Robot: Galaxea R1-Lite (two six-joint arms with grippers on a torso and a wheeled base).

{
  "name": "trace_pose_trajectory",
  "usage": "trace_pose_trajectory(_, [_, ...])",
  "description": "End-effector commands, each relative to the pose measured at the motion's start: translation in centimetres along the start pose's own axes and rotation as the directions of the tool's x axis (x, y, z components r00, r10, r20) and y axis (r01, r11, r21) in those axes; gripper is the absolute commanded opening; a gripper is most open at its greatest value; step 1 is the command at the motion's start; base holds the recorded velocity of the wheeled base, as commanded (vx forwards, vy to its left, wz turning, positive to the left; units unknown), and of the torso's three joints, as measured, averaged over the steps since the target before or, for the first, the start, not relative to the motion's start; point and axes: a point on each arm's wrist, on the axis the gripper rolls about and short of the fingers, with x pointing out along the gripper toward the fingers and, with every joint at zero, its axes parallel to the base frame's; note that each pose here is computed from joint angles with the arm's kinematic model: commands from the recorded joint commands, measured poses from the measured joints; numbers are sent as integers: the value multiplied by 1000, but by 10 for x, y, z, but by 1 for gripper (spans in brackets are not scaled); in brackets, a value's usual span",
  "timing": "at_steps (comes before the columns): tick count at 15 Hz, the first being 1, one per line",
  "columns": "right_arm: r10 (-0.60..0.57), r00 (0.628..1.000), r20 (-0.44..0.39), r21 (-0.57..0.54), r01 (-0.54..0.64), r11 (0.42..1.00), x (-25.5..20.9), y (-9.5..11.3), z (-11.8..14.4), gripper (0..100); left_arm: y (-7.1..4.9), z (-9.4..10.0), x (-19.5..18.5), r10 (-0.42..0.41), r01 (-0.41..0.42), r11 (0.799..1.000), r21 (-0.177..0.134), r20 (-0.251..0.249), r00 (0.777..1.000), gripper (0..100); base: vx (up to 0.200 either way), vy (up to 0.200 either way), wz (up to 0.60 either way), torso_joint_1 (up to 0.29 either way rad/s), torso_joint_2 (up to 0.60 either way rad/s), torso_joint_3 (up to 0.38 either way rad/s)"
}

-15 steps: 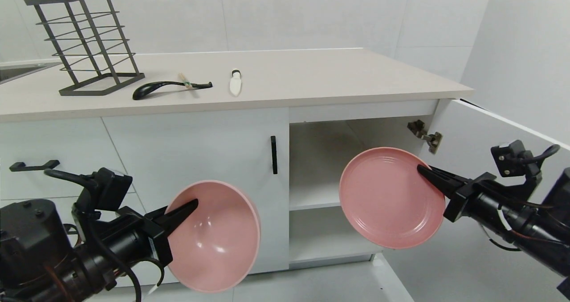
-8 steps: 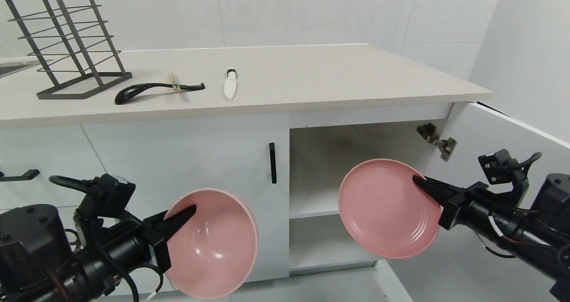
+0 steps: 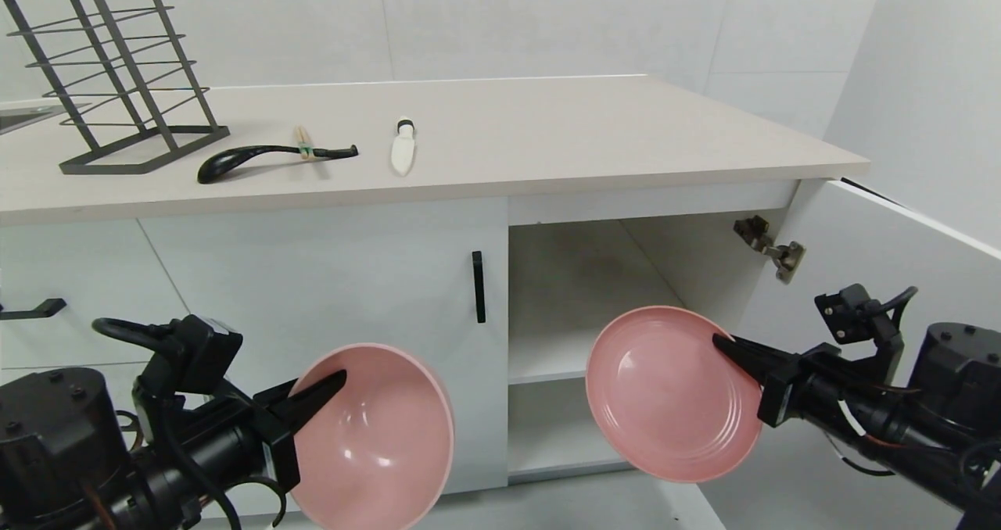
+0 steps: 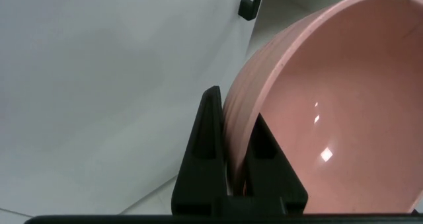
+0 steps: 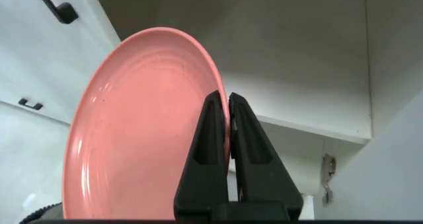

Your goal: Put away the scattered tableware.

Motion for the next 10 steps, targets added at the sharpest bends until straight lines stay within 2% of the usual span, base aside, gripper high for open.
trace_pose_trajectory(1, [-65,997,50,20,64,998,9,-9,8,0,-1,-1,0,-3,3,1000,0,-2,1000,0,0,0,0,0,0,0])
trace_pose_trajectory(3, [-60,998,22,27,59,998,7,-6,3,0,0,-1,0,-1,1,1000,-1,-3,1000,0,0,0,0,0,0,0])
trace_pose_trajectory(6, [-20,998,-67,30,22,999,27,-2,-18,0,-1,-2,-2,-6,6,1000,2,-4,1000,0,0,0,0,0,0,0])
trace_pose_trajectory(10, [7,995,-98,41,-3,999,79,-10,-41,0,-1,0,-3,-4,4,1000,5,16,1000,0,0,0,0,0,0,0])
